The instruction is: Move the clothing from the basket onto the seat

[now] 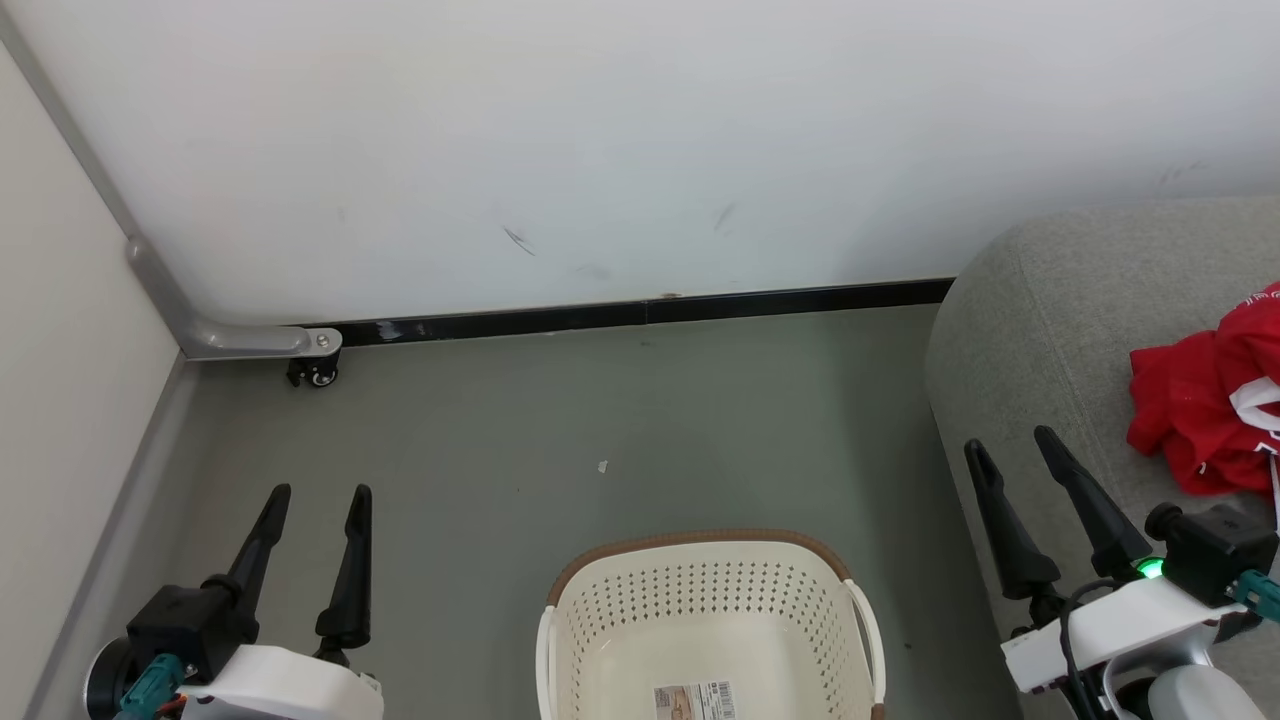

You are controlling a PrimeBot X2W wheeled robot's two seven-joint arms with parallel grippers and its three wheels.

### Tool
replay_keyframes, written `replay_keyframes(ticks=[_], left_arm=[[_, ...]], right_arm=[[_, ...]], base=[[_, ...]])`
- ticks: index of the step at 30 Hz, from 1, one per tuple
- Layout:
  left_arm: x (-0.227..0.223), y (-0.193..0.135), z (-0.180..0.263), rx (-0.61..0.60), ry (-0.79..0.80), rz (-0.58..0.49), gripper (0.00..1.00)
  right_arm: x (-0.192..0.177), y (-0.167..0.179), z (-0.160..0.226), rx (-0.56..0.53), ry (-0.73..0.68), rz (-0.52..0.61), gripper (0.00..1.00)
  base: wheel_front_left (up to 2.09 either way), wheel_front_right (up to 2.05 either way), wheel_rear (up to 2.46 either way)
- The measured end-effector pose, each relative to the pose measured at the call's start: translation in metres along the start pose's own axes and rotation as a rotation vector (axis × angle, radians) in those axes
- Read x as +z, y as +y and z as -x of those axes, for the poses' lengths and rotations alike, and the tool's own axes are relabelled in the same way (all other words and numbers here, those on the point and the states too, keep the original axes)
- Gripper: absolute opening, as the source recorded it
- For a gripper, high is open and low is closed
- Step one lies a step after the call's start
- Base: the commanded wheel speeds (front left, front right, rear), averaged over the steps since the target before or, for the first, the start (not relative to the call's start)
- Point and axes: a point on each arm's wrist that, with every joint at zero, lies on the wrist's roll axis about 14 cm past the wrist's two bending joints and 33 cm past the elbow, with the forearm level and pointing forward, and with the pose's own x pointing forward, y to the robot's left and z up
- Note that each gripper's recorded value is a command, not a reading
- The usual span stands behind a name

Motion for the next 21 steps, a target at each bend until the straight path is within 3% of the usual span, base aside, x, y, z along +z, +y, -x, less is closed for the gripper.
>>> replay_keyframes(ticks=[21], left_arm=[[0.0028, 0.0009, 0.0056, 0.005, -0.022, -0.012, 1.00]], right_arm=[[0.0081, 0.0033, -0.0031, 0.001, -0.031, 0.009, 1.00]], base=[[0.00, 0.00, 0.00]])
